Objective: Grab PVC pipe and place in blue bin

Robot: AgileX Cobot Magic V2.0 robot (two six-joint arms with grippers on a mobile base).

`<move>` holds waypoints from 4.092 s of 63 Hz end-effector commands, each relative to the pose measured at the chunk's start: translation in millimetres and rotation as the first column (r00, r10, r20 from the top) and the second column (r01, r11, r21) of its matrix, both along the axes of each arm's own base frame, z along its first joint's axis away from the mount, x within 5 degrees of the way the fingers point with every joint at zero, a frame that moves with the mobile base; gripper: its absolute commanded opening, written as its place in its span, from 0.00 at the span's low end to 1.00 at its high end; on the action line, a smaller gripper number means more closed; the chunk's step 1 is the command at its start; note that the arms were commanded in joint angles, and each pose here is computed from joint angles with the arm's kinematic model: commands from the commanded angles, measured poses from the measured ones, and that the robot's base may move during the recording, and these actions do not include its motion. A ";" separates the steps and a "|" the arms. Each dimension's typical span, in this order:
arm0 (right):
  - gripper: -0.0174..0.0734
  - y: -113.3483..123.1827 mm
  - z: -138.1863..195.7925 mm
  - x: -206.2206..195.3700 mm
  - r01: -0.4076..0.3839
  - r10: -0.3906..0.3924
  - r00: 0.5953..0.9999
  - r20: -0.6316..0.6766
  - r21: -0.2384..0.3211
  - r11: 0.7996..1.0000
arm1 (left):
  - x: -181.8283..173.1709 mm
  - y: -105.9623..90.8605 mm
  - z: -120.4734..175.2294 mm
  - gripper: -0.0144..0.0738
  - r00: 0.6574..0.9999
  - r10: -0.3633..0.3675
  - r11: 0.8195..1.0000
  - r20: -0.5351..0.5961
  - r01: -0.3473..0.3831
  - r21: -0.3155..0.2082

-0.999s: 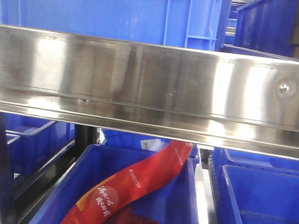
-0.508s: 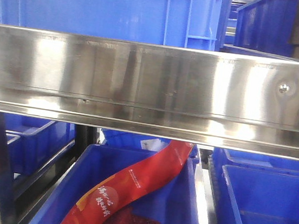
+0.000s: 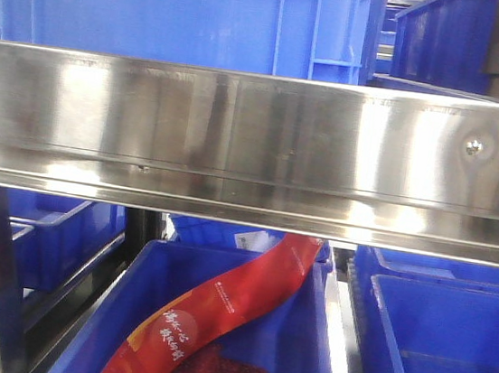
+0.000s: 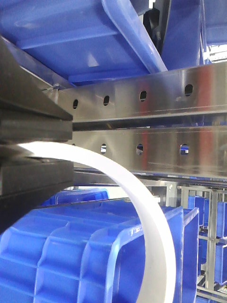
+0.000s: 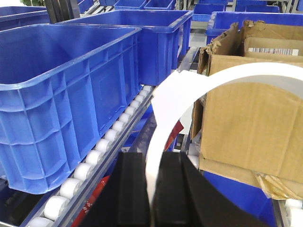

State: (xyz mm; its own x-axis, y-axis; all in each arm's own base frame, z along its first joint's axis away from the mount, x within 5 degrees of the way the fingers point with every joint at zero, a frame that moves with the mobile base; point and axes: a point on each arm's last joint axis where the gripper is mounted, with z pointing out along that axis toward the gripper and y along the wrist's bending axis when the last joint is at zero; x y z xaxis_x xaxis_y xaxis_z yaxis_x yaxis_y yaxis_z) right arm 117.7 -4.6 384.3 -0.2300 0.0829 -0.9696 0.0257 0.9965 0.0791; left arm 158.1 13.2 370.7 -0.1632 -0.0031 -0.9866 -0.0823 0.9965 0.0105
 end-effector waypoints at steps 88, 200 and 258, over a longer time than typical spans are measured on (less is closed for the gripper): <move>0.01 36.0 37.6 27.9 -0.258 0.238 0.958 0.163 0.114 0.960 | 6.8 -24.3 66.1 0.04 0.958 -0.145 0.988 0.248 0.152 -0.010; 0.43 109.9 21.3 250.0 -0.326 0.325 0.944 0.053 0.012 0.945 | 67.8 -44.3 72.5 0.04 0.943 -0.224 0.974 0.245 0.210 0.083; 0.01 94.1 79.1 183.5 -0.365 0.373 0.924 0.087 -0.093 0.926 | 129.8 -53.2 77.7 0.35 0.942 -0.228 0.973 0.246 0.213 0.086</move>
